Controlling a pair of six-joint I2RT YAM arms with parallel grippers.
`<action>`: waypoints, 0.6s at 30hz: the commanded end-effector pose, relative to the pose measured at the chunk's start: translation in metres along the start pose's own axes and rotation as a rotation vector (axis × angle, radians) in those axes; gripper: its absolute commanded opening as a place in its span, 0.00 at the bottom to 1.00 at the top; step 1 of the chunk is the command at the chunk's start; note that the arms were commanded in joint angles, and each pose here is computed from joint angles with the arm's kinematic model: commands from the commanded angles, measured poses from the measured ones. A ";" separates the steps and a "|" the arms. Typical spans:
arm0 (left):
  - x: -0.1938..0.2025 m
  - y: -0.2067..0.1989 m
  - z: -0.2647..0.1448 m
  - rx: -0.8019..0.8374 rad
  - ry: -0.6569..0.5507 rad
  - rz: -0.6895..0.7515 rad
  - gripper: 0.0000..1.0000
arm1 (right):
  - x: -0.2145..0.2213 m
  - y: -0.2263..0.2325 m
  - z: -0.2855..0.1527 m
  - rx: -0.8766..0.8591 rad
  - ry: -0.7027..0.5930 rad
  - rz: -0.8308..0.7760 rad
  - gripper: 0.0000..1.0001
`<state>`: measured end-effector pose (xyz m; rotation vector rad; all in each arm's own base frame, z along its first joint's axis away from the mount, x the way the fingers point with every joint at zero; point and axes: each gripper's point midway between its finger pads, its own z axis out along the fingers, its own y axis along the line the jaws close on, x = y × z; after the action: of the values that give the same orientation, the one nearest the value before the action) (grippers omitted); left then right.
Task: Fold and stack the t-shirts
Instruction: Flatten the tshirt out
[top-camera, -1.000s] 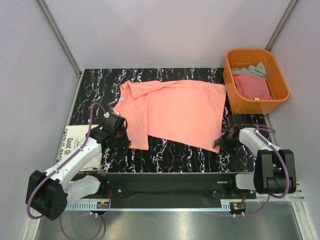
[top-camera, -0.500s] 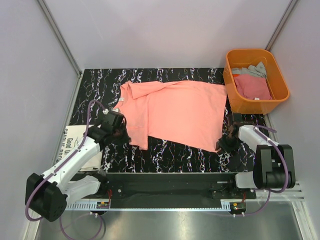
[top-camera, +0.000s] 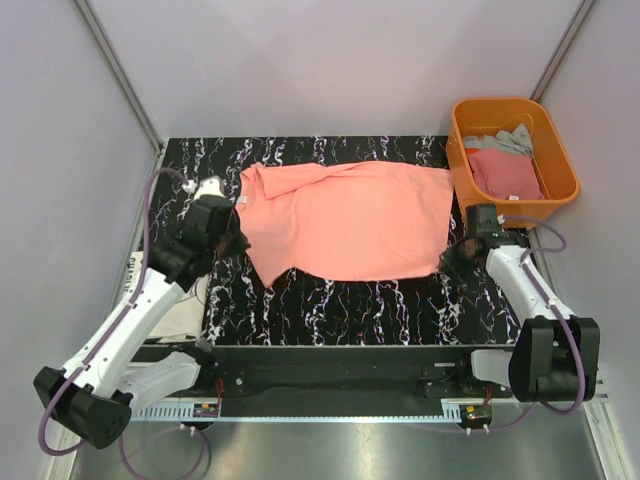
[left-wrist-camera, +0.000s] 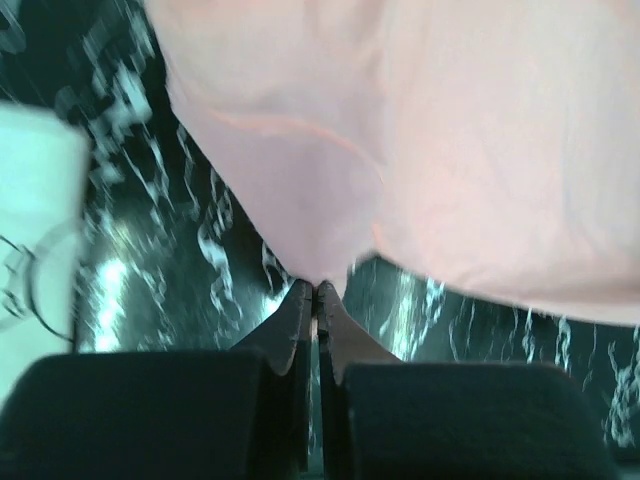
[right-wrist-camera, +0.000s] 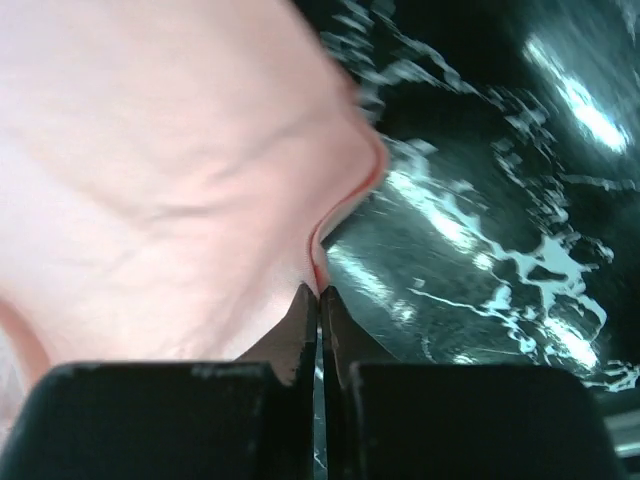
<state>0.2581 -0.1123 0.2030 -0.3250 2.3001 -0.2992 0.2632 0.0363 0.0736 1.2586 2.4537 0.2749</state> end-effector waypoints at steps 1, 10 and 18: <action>-0.091 0.000 -0.029 -0.101 -0.288 0.063 0.00 | -0.049 0.056 -0.049 -0.174 -0.174 -0.113 0.00; -0.245 -0.040 -0.120 -0.070 -0.706 0.132 0.00 | -0.097 0.107 -0.185 -0.340 -0.397 -0.295 0.00; -0.318 -0.091 -0.307 0.324 -1.171 0.156 0.00 | -0.085 0.097 -0.341 -0.584 -0.643 -0.399 0.00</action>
<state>0.3151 -0.0718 0.5547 -0.1661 1.4157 -0.1978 0.2854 0.0240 0.3914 0.6136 1.9172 0.3894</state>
